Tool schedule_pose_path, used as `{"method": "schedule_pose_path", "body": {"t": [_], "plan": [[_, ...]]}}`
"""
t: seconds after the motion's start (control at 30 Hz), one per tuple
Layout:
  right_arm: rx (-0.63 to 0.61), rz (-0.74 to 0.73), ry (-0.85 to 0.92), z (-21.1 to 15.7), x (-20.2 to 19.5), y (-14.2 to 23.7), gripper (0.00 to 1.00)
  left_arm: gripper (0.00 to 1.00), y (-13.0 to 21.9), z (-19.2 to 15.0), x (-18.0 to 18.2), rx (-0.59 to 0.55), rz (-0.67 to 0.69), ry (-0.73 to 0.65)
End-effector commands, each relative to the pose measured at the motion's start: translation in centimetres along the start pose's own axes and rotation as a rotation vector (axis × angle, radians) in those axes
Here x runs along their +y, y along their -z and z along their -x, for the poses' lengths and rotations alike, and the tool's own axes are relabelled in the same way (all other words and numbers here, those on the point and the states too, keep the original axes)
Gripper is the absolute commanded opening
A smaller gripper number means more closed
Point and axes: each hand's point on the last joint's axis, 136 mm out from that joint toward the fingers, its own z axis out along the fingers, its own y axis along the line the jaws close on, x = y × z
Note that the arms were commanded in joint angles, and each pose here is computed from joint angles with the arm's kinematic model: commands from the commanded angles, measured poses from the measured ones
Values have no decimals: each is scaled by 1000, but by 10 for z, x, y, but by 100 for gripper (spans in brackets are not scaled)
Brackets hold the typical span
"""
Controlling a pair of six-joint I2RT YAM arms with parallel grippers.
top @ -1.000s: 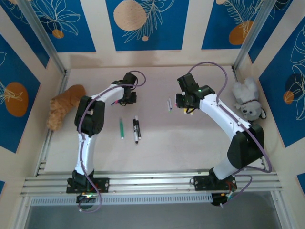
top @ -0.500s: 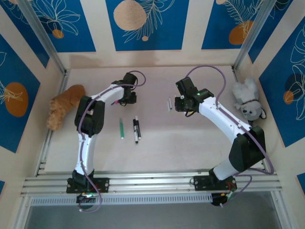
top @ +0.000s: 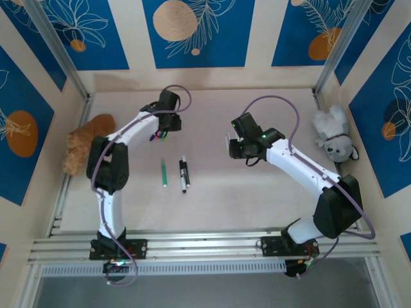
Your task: Open the pen caps
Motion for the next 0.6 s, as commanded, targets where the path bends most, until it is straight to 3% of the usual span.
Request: {"method": "schedule_pose_path", "body": {"t": [0.0, 0.17, 0.37, 0.57], "plan": [[30, 98, 8, -14, 33, -6, 33, 37, 45, 19, -14, -101, -121, 70], [102, 174, 60, -31, 75, -27, 40, 45, 71, -10, -15, -97, -213, 141], [171, 279, 78, -45, 119, -47, 41, 60, 97, -61, -10, -64, -316, 202], [239, 270, 112, -55, 143, -72, 38, 62, 118, -88, 0, -76, -342, 204]]}}
